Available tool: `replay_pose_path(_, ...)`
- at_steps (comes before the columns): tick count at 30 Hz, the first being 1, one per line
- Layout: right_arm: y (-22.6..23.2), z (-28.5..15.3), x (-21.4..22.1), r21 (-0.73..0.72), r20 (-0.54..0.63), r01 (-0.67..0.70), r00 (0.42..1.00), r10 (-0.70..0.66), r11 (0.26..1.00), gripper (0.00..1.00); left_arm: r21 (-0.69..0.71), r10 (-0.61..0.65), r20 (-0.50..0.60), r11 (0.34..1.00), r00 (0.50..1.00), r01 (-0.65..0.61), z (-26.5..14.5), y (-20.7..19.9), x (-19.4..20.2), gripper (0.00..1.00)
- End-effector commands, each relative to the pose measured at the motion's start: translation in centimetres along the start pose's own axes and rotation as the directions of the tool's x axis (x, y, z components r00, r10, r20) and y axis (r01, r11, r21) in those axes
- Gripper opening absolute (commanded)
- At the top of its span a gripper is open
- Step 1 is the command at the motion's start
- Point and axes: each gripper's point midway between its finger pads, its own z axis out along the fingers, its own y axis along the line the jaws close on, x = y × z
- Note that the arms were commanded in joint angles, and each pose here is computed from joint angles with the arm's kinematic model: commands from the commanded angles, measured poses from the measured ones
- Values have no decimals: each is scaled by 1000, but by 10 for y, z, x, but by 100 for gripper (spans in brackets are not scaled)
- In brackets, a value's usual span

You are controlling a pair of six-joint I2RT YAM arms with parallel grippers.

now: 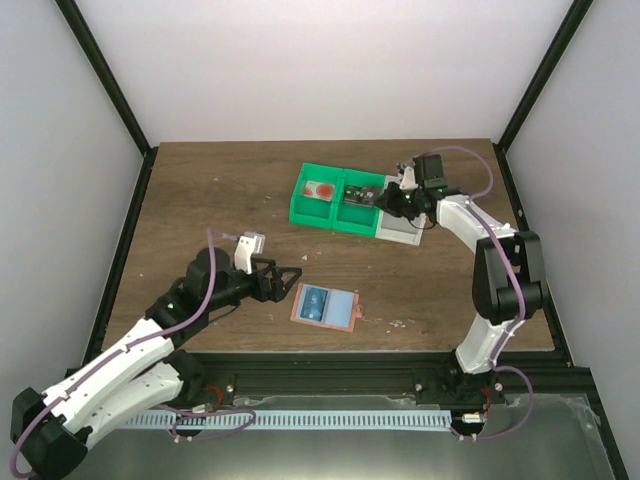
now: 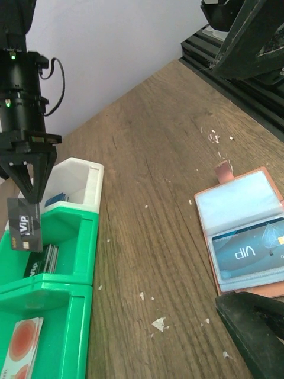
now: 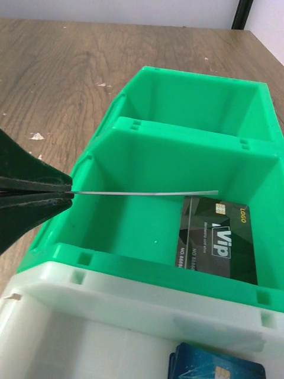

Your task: Take the credit cards out of the card holder

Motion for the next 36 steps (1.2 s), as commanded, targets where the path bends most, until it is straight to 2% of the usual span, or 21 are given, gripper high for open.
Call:
replay_pose_path(1,2,5,-21,6,9,-6,1000,6,1000,0,-8,21,31,1000,999,-21,-8,0,-5,100)
replay_pose_path(18,-11,50,-25,-25,-68,-52,996,50,998,0,-39,26,108,999,994,-22,-19,5,-13,99)
replay_pose_path(36,-8,63,-40,-42,-68,-51,997,48,998,1,-39,25,109,999,994,-21,-18,6,-12,99)
